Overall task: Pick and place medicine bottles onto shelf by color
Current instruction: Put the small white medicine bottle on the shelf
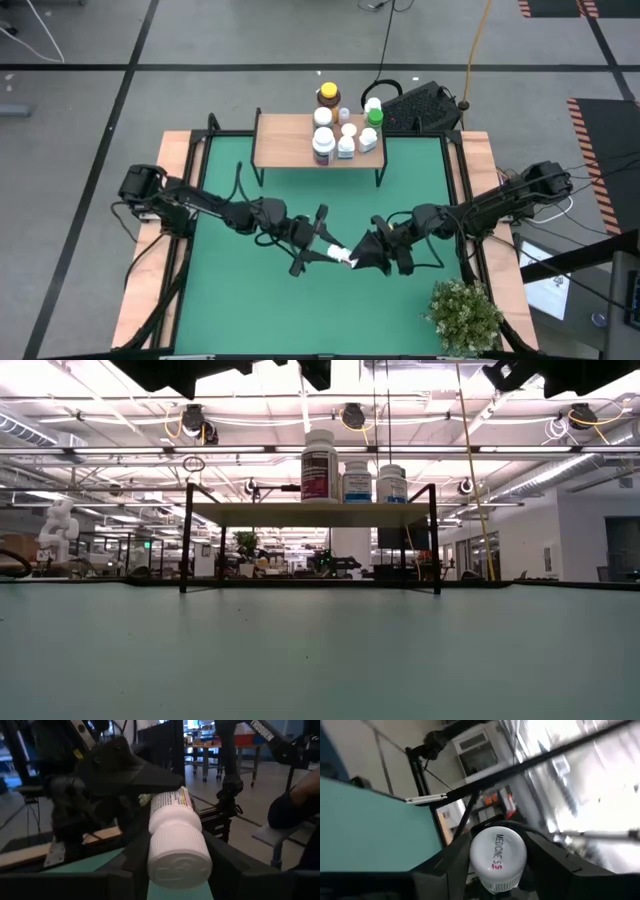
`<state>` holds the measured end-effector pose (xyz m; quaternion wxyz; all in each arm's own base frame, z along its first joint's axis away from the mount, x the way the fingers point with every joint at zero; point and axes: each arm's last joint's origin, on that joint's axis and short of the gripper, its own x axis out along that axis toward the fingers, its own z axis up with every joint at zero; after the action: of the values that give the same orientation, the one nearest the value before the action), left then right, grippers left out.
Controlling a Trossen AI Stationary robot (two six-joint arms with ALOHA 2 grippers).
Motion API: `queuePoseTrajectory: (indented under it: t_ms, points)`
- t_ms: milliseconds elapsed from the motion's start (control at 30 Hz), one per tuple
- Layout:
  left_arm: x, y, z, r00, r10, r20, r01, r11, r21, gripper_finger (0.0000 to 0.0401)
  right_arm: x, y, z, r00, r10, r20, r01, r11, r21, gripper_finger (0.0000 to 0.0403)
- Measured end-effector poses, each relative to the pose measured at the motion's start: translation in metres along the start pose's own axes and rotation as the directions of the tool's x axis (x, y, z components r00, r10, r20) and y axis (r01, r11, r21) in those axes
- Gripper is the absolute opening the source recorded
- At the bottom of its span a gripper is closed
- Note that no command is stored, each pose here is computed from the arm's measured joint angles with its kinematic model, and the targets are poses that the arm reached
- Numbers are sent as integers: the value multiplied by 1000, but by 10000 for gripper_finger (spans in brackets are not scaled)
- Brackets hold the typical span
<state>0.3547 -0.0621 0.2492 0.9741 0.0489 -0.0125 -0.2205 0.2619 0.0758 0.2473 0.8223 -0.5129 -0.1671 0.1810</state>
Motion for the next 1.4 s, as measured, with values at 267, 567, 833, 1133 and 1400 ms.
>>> queuePoseTrajectory:
  t_ms: [267,567,833,1133,1400]
  points:
    - [-25,21,4,965,155,-210,-180,978,-109,149,-5,-8,-16,926,-153,-345,259,923,284,221]
    - [-74,19,23,767,424,-482,-492,870,-19,160,-28,-31,-16,871,-186,-456,414,777,475,234]
    - [-117,21,57,612,505,-609,-668,742,-55,144,-62,-54,-2,852,-192,-487,506,541,672,222]
    - [-142,78,102,242,427,-871,-799,597,71,151,-71,-55,0,849,-156,-505,509,499,701,221]
    - [-149,152,100,125,136,-983,-831,555,-29,162,-71,-53,0,847,-144,-511,508,502,700,221]
